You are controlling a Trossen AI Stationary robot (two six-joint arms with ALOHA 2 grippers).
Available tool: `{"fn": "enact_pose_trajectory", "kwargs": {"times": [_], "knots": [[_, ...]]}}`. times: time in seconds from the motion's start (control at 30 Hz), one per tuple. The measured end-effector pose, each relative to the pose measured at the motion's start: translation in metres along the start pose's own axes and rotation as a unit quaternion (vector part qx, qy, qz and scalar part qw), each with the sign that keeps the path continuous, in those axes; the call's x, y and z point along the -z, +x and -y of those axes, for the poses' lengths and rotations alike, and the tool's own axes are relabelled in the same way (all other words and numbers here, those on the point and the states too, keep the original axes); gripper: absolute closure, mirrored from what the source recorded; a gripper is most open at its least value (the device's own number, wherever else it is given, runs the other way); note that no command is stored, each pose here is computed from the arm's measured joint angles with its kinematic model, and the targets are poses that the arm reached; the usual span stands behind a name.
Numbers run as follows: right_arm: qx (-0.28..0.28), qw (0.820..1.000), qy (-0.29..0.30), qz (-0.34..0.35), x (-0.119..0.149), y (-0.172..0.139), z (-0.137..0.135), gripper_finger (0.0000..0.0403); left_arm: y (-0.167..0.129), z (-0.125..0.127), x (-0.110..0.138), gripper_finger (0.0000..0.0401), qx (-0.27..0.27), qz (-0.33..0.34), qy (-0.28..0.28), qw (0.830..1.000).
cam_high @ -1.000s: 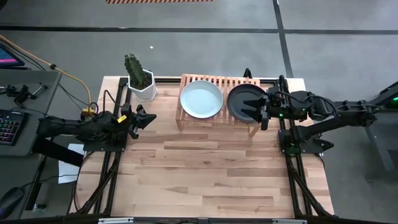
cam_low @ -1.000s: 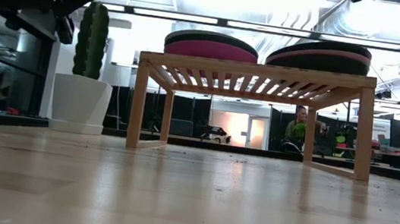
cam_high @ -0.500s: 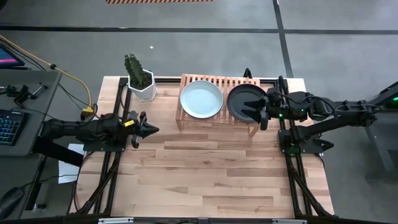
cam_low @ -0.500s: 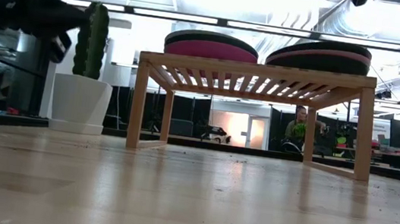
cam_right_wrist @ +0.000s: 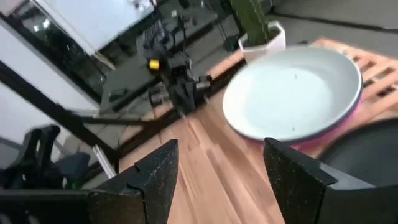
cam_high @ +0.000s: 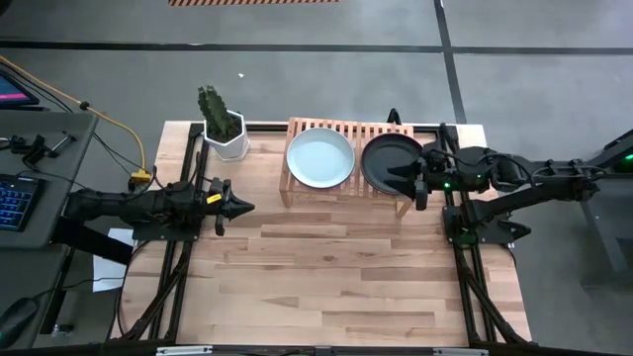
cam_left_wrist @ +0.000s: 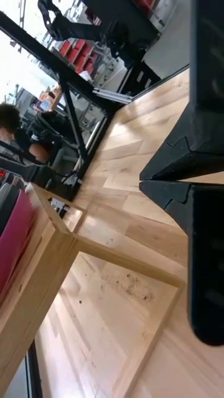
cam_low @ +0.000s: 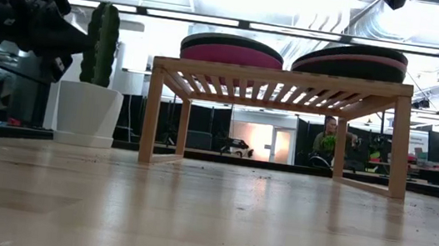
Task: Place and stack plates onto a shelf
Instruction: Return to Home Position
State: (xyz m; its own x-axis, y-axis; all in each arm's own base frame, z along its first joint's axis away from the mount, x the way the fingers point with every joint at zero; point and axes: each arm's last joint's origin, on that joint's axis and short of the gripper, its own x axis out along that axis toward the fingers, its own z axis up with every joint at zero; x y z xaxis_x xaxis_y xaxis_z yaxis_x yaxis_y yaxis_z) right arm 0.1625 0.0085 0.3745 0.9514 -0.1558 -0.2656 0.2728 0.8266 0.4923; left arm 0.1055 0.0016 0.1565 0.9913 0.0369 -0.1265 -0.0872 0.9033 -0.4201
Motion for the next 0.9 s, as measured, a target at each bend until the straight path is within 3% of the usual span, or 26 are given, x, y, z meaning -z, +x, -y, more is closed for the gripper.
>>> {"fn": "enact_pose_trajectory", "kwargs": {"times": [0.17, 0.27, 0.53, 0.67, 0.77, 0.9], "knots": [[0.012, 0.998, -0.004, -0.064, 0.011, -0.004, 0.006, 0.0192, 0.0, 0.0, 0.0, 0.04, 0.0, 0.0, 0.0, 1.0], [0.016, 0.996, -0.019, -0.09, 0.018, -0.012, 0.008, 0.022, 0.0, 0.0, 0.0, 0.04, 0.0, 0.0, 0.0, 1.0], [-0.011, 0.997, -0.025, -0.065, 0.042, -0.046, 0.027, 0.039, 0.0, 0.0, 0.0, 0.04, 0.0, 0.0, -0.001, 1.0], [-0.046, 0.999, 0.017, -0.018, 0.06, -0.051, 0.041, 0.0381, 0.0, 0.0, 0.0, 0.04, 0.0, 0.001, -0.001, 1.0], [-0.063, 0.997, 0.046, 0.02, 0.075, -0.041, 0.049, 0.0397, 0.0, 0.0, 0.0, 0.04, 0.0, 0.001, -0.001, 1.0], [-0.058, 0.996, 0.069, 0.016, 0.096, -0.021, 0.059, 0.0397, 0.0, 0.0, 0.0, 0.04, 0.0, 0.001, -0.001, 1.0]]}}
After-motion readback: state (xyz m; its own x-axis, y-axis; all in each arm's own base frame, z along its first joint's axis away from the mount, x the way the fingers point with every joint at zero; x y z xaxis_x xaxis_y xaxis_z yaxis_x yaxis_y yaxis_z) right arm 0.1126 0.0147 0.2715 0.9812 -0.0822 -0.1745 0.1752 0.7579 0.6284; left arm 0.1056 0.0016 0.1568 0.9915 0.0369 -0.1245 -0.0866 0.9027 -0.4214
